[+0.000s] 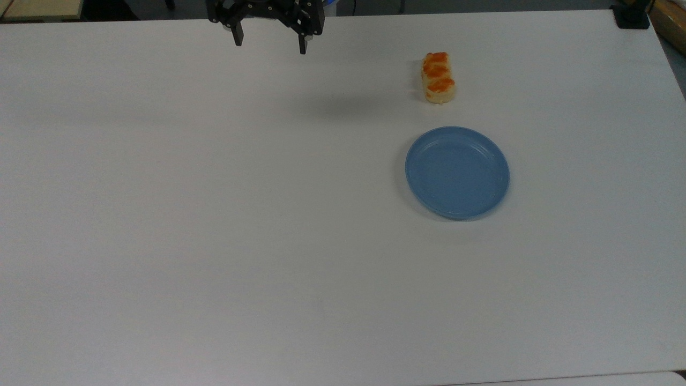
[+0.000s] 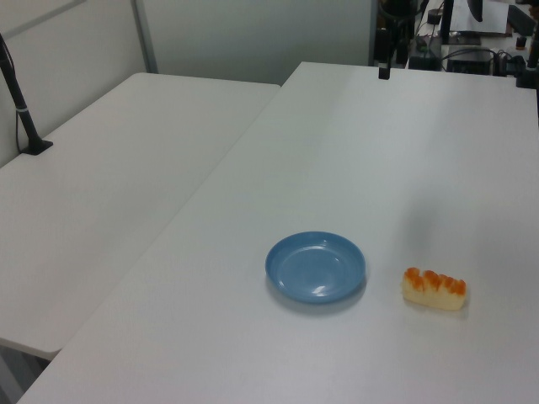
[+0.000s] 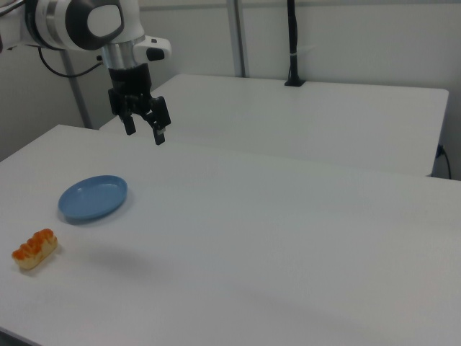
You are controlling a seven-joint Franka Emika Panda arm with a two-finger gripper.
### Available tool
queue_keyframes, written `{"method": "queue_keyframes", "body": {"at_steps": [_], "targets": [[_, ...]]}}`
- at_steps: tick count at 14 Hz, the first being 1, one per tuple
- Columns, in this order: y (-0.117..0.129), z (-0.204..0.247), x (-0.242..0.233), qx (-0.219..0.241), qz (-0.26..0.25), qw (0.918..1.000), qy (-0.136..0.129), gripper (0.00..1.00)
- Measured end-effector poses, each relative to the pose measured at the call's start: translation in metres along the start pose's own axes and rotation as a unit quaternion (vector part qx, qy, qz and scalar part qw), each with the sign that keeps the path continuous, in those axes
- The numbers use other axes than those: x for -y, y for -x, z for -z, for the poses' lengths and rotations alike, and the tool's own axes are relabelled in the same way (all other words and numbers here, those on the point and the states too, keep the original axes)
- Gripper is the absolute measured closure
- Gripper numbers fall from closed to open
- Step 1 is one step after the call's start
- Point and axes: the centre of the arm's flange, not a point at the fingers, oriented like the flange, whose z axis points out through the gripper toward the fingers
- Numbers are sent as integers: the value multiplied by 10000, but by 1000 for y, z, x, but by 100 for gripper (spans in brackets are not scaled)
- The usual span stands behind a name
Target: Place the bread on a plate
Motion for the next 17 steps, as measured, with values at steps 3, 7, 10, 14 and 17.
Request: {"method": "queue_keyframes", "body": {"at_steps": [3, 7, 10, 14, 17], "targets": [[2, -2, 0, 103, 1, 9999, 13, 0], [2, -2, 0, 103, 1, 9999, 13, 0], [2, -2, 0, 103, 1, 9999, 13, 0], [4, -3, 0, 197, 1, 9998, 25, 0], [6, -5, 0, 277, 7, 9996, 36, 0]]}}
